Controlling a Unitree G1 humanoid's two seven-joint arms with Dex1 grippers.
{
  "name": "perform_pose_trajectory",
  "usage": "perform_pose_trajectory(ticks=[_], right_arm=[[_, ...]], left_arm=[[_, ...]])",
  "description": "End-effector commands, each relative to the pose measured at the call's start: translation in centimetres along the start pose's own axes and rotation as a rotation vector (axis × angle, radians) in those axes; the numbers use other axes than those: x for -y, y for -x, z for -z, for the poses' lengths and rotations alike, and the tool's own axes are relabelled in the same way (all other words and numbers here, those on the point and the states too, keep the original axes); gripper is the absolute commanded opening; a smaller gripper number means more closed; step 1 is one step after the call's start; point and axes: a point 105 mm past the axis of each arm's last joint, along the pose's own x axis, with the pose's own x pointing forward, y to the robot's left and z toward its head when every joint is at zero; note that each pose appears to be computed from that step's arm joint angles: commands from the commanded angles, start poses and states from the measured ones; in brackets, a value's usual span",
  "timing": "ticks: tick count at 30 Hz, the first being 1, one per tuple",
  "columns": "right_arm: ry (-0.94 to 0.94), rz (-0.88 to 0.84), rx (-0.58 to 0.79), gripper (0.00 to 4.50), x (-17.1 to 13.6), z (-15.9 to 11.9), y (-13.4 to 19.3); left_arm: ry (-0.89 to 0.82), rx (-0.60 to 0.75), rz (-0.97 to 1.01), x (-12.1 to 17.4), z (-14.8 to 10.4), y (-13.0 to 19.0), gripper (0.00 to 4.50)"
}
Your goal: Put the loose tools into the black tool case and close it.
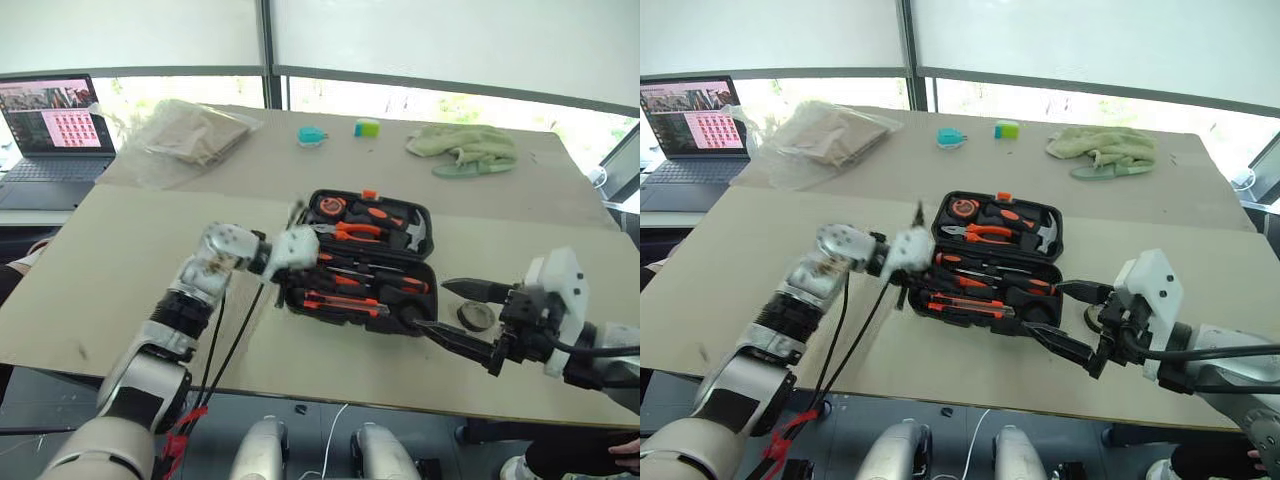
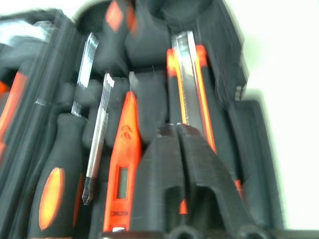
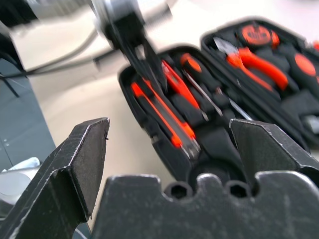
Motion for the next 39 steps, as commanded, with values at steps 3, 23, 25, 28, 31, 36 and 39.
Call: perform_pose_trajectory(ticks=[3, 23, 25, 28, 31, 36, 39], right_arm=[[-0.051, 0.214, -0.053, 4.5, 2.4, 2.2, 5.7], [0.018, 0.13, -0.255, 4.5, 5.0, 5.0, 4.7], [0.032, 0.117, -0.268, 4.5, 5.6, 5.3, 3.1], [0.044, 0.124, -0.295, 4.5, 6.7, 6.3, 1.2], [0.039, 0.17, -0.353, 4.5, 8.3, 8.2, 0.0], [0.018, 0.223, -0.4, 3.46, 9.8, 10.0, -0.6], [0.009, 0.217, -0.39, 2.46, 9.9, 10.2, -1.0]], left_arm=[[0.142, 0.135, 0.091, 2.6, -5.2, 4.3, 3.04], [-0.002, 0.028, 0.13, 5.6, -4.7, 5.1, 4.45], [-0.017, 0.031, 0.129, 5.6, -4.6, 4.8, 4.45], [-0.019, 0.045, 0.107, 5.2, -4.7, 4.5, 4.45], [-0.023, 0.042, 0.081, 4.7, -4.7, 4.5, 4.45], [-0.024, 0.048, 0.071, 4.6, -4.9, 4.5, 4.5], [-0.029, 0.052, 0.068, 4.5, -5.1, 4.4, 4.5]])
